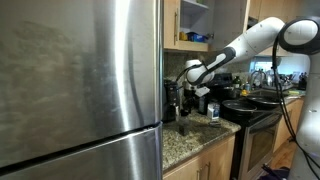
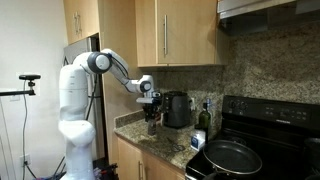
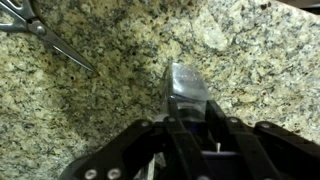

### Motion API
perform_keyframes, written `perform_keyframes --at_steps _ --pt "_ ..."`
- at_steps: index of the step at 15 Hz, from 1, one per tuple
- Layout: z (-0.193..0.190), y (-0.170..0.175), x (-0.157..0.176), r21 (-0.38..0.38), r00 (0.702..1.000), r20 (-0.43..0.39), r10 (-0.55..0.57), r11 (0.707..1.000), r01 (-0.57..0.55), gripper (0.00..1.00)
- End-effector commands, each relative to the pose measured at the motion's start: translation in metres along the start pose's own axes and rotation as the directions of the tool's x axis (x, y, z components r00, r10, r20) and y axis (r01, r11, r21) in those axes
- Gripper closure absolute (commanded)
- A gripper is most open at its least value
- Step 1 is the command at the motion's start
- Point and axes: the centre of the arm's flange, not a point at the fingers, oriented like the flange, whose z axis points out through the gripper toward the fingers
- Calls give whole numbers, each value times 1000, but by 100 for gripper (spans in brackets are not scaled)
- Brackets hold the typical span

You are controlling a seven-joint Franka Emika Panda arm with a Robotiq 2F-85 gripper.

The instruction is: Put the object in the upper cabinet and close the right upper cabinet door

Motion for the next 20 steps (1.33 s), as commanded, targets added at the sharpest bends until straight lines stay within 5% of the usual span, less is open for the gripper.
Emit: perform_keyframes --at_steps 1,3,7,11,15,20 --pt "-1 3 0 -37 1000 0 -16 999 15 45" --pt "-2 3 -2 -38 999 49 -14 999 16 50" --pt "-1 2 -7 -25 993 118 -13 1000 16 23" --pt "1 0 -3 32 999 40 -20 999 18 0" --pt "-2 0 5 22 998 -55 -15 1000 16 0" --pt "-7 -3 7 25 999 -41 -4 1000 5 0"
